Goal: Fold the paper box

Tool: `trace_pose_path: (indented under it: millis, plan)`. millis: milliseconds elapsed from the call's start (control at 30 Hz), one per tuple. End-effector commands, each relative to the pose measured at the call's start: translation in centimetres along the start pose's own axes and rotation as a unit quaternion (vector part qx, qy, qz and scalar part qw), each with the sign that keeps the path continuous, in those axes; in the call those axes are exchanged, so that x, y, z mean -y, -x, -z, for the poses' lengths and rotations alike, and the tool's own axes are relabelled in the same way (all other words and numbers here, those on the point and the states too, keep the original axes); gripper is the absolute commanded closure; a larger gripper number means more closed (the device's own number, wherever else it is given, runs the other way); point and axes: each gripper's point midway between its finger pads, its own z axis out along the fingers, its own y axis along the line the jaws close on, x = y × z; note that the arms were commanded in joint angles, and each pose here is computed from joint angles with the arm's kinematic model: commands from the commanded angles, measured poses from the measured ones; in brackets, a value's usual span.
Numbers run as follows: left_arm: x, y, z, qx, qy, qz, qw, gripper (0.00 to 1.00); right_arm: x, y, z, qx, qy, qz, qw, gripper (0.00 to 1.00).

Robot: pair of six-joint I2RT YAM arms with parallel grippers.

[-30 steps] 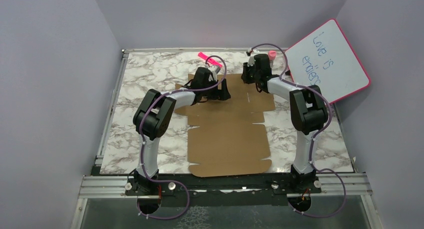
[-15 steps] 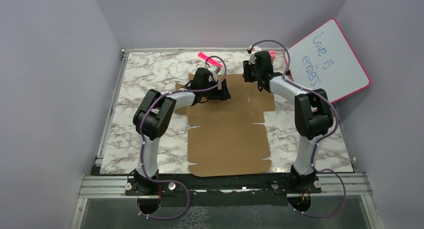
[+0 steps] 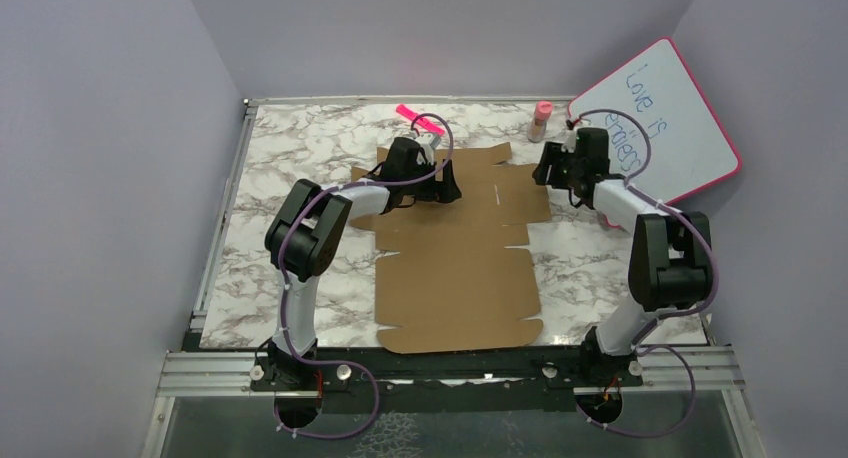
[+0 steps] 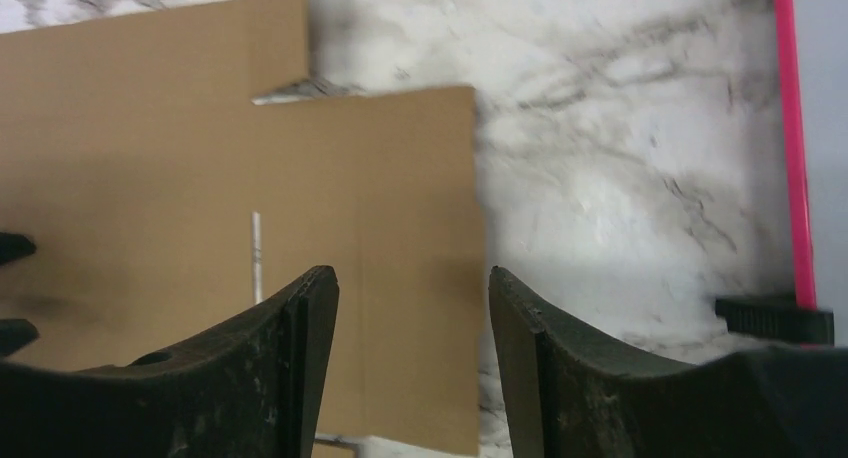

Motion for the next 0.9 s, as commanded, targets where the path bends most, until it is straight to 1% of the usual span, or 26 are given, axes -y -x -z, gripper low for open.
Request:
trace_pose_path:
  millis: [0,133,300,467,667,733,800,867]
  plan:
    - [-1.2,-4.5,0.8,-0.069,0.022,0.017,0.997,0.11,1.0,-0.7,1.4,0.008,0.057,-0.091,0.994,0.37]
    - [-1.3,-4.7,0.7,-0.073,0.024,0.015,0.997,0.11,2.8,-2.5,1.4,-0.002,0.071,-0.135,0.988,0.37]
    - [-1.4,-4.9,0.6,-0.075,0.022,0.016,0.997,0.11,2.5,-5.1,0.2,-0.038,0.101,-0.154,0.982,0.38]
    - [-1.4,-5.2,0.5,-0.079,0.02,0.017,0.997,0.11,1.9,-6.9,-0.8,-0.069,0.13,-0.158,0.976,0.43]
    - [-1.5,-5.5,0.3,-0.083,0.017,0.02,0.996,0.11,1.4,-8.2,-1.2,-0.09,0.152,-0.155,0.972,0.58]
    - [-1.5,-5.5,0.3,-0.083,0.018,0.021,0.996,0.11,1.3,-8.1,-1.1,-0.091,0.157,-0.152,0.972,0.66]
    - [-1.6,-5.5,0.2,-0.083,0.019,0.021,0.996,0.11,1.2,-7.8,-0.8,-0.09,0.157,-0.145,0.973,0.75]
    - [-1.6,-5.6,0.2,-0.085,0.02,0.021,0.996,0.11,1.4,-7.2,-0.6,-0.084,0.146,-0.136,0.976,0.82]
